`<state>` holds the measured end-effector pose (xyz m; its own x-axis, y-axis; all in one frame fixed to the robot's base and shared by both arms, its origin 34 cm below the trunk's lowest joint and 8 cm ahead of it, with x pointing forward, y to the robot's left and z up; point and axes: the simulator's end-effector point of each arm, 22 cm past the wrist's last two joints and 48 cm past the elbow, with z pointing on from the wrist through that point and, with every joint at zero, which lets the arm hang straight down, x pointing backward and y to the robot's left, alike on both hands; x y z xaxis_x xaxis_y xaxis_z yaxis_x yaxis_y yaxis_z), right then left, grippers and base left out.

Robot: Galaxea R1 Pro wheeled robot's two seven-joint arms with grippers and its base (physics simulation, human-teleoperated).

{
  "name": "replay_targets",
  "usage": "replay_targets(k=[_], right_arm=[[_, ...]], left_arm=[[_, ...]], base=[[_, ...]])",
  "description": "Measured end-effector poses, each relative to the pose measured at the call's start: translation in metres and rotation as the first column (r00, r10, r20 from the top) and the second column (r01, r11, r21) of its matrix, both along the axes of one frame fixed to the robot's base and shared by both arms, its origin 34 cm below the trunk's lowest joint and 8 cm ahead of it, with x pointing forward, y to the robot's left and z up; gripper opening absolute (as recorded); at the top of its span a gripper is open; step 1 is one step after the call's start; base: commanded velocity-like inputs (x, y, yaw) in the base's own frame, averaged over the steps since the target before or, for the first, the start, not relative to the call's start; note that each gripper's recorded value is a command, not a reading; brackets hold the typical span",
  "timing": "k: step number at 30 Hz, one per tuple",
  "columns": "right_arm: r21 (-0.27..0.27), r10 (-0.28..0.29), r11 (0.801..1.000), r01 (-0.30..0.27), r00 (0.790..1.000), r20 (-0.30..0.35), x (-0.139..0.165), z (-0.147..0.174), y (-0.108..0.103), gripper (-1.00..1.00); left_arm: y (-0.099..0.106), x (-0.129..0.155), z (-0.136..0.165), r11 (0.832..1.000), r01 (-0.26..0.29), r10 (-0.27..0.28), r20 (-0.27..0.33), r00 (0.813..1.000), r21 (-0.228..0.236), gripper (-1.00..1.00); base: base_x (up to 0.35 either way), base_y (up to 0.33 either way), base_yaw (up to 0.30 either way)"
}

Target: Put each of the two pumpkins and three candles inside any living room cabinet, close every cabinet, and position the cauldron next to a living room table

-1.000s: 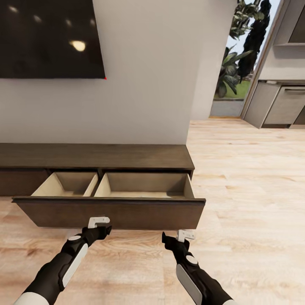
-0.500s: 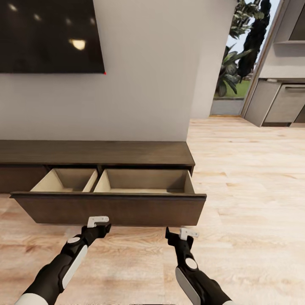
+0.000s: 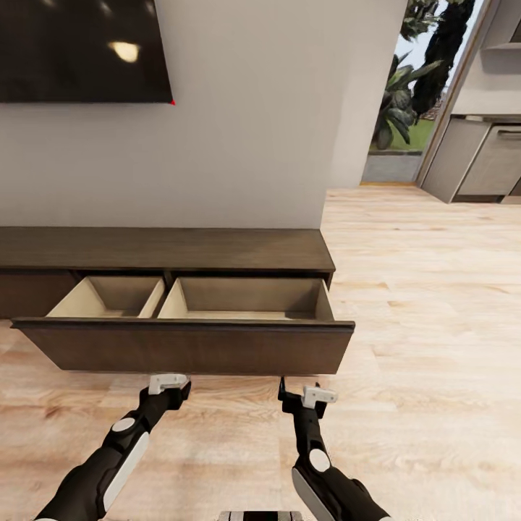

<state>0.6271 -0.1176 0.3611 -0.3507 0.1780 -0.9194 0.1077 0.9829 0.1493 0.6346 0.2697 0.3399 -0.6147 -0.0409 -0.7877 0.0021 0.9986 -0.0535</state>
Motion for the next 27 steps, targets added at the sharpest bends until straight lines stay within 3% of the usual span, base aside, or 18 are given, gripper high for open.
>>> replay_targets(k=[14, 27], right_arm=[[0.004, 0.006, 1.000, -0.006, 1.000, 0.004, -0.008, -0.020, 0.006, 1.00], [0.004, 0.013, 1.000, -0.013, 1.000, 0.006, -0.008, -0.019, 0.009, 1.00]], left_arm=[[0.000, -0.005, -0.022, 1.000, -0.002, 0.002, 0.016, 1.000, -0.003, 1.00], [-0.003, -0.008, -0.018, 1.000, 0.000, 0.000, 0.044, 0.999, -0.010, 1.00]], base=[[0.000, 0.000, 0.000], [0.072, 0.023, 0.000]])
